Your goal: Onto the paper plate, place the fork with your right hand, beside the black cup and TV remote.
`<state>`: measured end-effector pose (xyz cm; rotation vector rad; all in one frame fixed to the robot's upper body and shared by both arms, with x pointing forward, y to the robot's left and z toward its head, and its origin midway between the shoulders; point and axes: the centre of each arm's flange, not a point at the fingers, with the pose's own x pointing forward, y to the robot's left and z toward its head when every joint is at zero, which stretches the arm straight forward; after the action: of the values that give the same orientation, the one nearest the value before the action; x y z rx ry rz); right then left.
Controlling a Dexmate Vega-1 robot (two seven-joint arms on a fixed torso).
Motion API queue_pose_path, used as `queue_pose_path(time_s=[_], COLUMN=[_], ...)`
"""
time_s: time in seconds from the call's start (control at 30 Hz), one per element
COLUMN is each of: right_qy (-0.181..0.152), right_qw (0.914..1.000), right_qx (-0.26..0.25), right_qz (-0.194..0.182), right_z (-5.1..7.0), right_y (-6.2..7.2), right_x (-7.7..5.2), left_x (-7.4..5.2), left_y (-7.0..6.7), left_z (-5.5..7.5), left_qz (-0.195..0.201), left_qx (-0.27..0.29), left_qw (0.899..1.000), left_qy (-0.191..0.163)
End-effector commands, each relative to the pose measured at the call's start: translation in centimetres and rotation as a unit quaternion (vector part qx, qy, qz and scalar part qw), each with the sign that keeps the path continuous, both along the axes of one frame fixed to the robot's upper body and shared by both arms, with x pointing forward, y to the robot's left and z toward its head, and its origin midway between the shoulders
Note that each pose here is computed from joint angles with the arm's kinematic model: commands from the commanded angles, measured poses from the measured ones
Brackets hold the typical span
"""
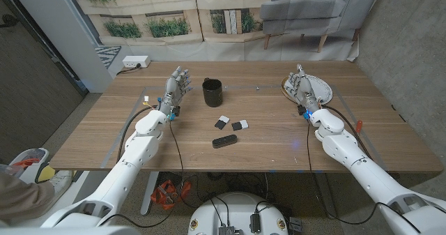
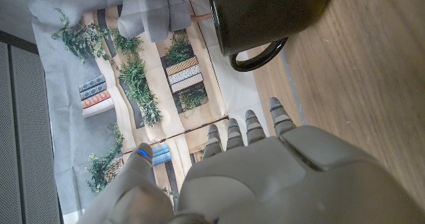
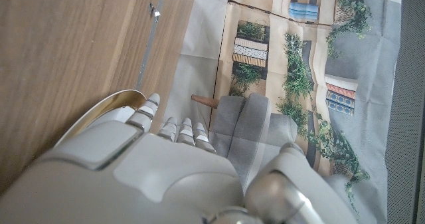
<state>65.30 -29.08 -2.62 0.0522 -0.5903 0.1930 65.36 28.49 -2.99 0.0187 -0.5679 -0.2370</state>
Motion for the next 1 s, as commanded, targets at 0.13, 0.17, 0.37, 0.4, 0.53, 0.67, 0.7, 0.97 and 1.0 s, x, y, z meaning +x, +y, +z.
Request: queue_pose_path(time_s=[0.13, 0.17, 0.37, 0.4, 0.53, 0.67, 0.7, 0.97, 1.0], right_qy=[0.007, 0.007, 0.004, 0.003, -0.002, -0.003, -0.004, -0.007, -0.007], right_qw=[0.9999, 0.9998, 0.9997, 0.9996, 0.9994, 0.9994, 0.9993, 0.9986, 0.9985], right_qx=[-0.014, -0.017, -0.024, -0.025, -0.031, -0.030, -0.033, -0.043, -0.044], right_qz=[0.001, -0.002, -0.007, -0.008, -0.013, -0.018, -0.019, -0.031, -0.032], right_z=[-0.27, -0.29, -0.31, -0.25, -0.13, -0.14, -0.13, 0.07, 0.07], right_y=[0.30, 0.28, 0.31, 0.38, 0.53, 0.67, 0.69, 0.65, 0.64], right_x=[-0.10, -0.17, -0.24, -0.27, -0.33, -0.31, -0.32, -0.57, -0.59], left_x=[-0.57, -0.60, -0.75, -0.80, -0.96, -1.06, -1.07, -1.24, -1.25], left_y=[0.92, 0.96, 1.15, 1.19, 1.25, 1.38, 1.42, 1.58, 1.59], left_z=[-0.19, -0.25, -0.51, -0.59, -0.80, -0.80, -0.81, -1.00, -1.01], left_qz=[0.007, 0.007, 0.009, 0.010, 0.010, 0.011, 0.012, 0.014, 0.014], left_qx=[-0.034, -0.036, -0.035, -0.036, -0.038, -0.036, -0.035, -0.032, -0.031], left_qw=[0.999, 0.999, 0.999, 0.999, 0.999, 0.999, 0.999, 0.999, 0.999], left_qy=[-0.002, -0.003, -0.002, -0.001, 0.000, 0.000, 0.001, 0.003, 0.003])
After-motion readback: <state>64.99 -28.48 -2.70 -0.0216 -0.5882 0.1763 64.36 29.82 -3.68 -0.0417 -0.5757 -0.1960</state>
